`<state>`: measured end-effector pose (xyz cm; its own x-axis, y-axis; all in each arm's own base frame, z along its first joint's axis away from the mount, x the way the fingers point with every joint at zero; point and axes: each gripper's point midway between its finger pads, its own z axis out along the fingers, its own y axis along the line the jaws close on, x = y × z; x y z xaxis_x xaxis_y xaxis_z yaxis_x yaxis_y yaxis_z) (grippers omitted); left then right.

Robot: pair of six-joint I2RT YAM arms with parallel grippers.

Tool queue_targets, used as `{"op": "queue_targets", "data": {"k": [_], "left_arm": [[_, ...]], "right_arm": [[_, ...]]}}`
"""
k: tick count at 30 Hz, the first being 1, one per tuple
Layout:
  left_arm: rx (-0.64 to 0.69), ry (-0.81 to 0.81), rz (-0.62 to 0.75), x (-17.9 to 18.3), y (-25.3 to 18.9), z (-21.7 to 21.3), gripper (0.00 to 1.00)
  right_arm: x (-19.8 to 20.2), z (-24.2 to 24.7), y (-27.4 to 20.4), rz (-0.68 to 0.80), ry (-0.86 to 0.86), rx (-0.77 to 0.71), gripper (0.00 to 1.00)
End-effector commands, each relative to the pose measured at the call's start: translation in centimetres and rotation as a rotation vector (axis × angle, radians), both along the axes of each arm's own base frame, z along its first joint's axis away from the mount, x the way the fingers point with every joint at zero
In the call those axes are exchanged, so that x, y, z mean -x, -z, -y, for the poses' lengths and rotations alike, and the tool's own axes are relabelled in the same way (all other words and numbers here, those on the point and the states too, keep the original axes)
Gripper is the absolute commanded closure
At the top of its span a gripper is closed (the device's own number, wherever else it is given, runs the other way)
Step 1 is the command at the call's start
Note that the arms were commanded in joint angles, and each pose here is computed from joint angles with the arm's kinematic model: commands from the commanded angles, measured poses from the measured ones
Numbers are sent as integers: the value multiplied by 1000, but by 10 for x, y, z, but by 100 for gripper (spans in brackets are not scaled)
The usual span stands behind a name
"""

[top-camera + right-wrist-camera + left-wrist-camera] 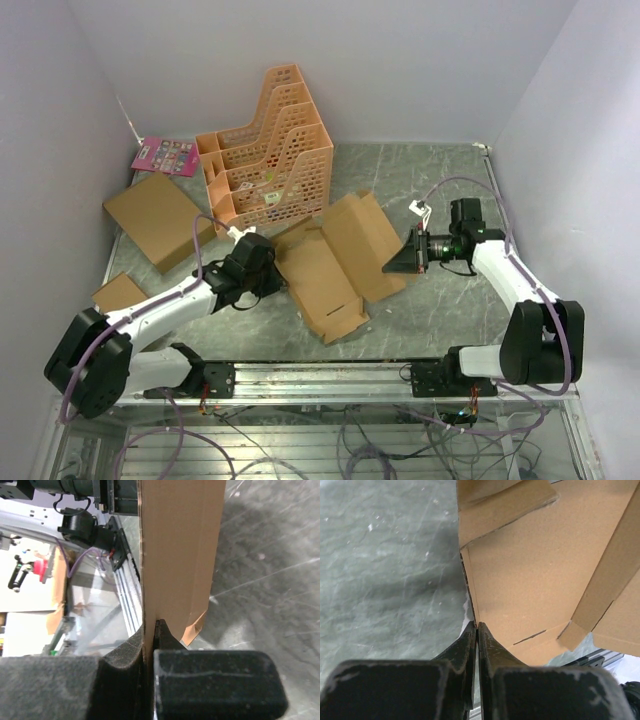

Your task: Fold the paper box

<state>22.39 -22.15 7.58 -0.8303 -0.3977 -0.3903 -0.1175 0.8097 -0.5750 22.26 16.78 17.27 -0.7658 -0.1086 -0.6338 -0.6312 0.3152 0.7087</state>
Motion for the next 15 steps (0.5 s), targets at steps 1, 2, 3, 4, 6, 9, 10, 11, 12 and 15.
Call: {"op": "queue_targets", "data": {"k": [1,2,3,4,6,9,10,11,12,15], "left_arm": [[-30,3,-52,16,10,-8,89],[-38,5,-63,18,13,-9,89],[-42,10,-72,19,14,-9,89],[-47,14,-82,20,16,-8,89],[-62,21,-94,19,19,-8,89],[-74,34,-119,20,25,-5,88],[-81,40,-127,20,27,-5,88],[-89,43,-136,20,29,-4,88],[-95,47,-147,20,32,-4,87],[-114,61,-164,19,35,-2,87]], "right_arm": [[7,-15,5,-81,-21,-101,100],[9,-17,10,-88,-20,-104,100],[12,-20,14,-130,-8,-113,100],[13,-22,19,-139,0,-121,100],[16,-26,29,-160,17,-121,100],[20,-30,38,-196,10,-124,100],[21,-32,40,-207,6,-127,100],[21,-32,43,-226,5,-127,100],[21,-32,46,-250,4,-130,100],[22,-34,54,-305,-10,-145,100]]}}
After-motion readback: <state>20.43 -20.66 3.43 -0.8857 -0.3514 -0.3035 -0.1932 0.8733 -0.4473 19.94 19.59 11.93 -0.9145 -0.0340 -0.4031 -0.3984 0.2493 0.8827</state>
